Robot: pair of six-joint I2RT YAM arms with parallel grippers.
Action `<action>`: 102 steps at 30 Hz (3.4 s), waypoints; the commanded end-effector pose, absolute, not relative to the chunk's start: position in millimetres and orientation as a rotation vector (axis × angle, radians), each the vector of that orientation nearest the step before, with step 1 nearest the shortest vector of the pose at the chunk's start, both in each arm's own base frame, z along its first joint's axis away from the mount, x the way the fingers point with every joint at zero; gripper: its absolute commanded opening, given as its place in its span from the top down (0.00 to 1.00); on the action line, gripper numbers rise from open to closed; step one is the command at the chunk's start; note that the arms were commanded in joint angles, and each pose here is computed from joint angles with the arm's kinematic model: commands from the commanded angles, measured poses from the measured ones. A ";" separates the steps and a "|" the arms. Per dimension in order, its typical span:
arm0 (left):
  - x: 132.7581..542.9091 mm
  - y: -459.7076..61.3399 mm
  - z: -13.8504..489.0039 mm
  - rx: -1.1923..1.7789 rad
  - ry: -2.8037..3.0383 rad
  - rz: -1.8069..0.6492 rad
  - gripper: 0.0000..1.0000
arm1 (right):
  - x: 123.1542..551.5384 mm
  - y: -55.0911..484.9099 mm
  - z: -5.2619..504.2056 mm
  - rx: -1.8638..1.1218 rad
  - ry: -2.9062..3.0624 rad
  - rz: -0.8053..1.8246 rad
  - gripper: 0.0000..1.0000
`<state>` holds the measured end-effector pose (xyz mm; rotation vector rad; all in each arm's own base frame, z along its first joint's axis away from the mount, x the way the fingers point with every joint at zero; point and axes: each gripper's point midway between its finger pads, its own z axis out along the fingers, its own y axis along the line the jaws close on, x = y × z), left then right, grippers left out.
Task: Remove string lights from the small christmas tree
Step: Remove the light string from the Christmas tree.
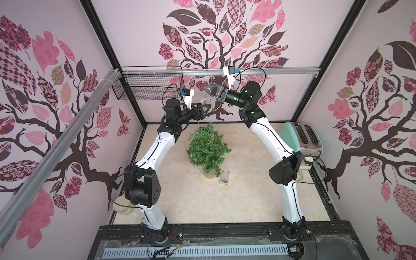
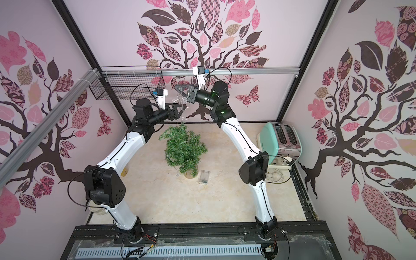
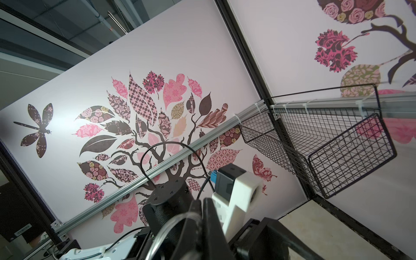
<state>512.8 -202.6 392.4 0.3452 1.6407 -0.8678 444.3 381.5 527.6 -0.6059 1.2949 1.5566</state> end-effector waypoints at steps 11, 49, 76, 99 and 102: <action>568.7 -168.5 397.5 0.239 1.655 -0.728 0.31 | 389.0 362.0 564.2 -0.686 1.135 1.610 1.00; 471.3 -50.1 445.5 -0.076 1.496 -0.430 1.00 | 335.9 385.8 562.6 -0.883 1.178 1.583 1.00; 299.1 -51.0 483.3 -0.145 1.463 -0.513 1.00 | 215.5 368.5 573.7 -0.960 1.104 1.575 1.00; 179.7 -123.6 476.8 0.108 1.493 -1.058 1.00 | 167.1 323.2 393.7 -0.899 1.448 1.403 1.00; 177.7 -132.0 470.7 0.157 1.511 -1.094 1.00 | 166.3 322.5 354.5 -0.914 1.516 1.382 1.00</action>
